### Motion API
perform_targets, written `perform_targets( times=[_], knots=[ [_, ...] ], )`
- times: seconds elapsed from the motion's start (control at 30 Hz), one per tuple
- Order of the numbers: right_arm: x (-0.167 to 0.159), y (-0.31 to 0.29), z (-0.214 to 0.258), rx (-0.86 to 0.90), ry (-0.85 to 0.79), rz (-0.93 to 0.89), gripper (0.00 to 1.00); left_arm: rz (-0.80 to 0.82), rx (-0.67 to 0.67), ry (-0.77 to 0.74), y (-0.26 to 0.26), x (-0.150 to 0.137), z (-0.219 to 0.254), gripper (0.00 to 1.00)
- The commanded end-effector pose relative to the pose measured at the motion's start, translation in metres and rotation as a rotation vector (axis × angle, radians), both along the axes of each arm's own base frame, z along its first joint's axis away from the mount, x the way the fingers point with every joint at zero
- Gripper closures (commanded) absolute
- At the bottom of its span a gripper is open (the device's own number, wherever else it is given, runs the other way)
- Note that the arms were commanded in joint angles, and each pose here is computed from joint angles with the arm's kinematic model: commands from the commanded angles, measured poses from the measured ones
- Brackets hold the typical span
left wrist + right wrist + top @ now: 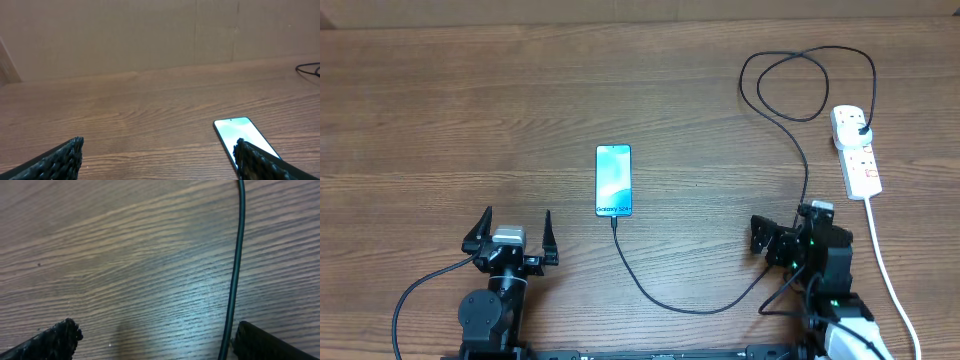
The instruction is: Plug charger to phone and switch on socket
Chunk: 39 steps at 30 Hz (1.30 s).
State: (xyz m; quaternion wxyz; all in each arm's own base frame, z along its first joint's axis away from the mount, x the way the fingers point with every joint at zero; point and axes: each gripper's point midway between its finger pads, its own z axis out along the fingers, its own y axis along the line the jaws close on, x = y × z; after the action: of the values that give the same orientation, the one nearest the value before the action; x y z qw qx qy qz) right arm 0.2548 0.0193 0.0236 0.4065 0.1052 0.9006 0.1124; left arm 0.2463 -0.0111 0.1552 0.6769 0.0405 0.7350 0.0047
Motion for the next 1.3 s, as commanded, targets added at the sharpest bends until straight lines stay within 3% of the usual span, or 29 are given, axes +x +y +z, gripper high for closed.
perform_targets(
  times=[0.0,0.43,0.83,1.27],
  knots=[
    [-0.004,0.006,0.001,0.018,-0.046,0.025,0.00,0.017,0.021,-0.007,0.004,0.000,0.001,0.00],
    [-0.012,0.007,0.025,0.017,-0.152,0.031,0.00,0.017,0.021,-0.007,0.004,0.000,0.001,0.00],
    [-0.003,0.007,0.091,0.013,-0.442,0.034,0.00,0.017,0.021,-0.007,0.004,0.000,0.001,0.00],
    [-0.008,0.007,0.139,0.008,-0.649,0.035,0.00,0.017,0.021,-0.007,0.004,0.000,0.001,0.00]
  ],
)
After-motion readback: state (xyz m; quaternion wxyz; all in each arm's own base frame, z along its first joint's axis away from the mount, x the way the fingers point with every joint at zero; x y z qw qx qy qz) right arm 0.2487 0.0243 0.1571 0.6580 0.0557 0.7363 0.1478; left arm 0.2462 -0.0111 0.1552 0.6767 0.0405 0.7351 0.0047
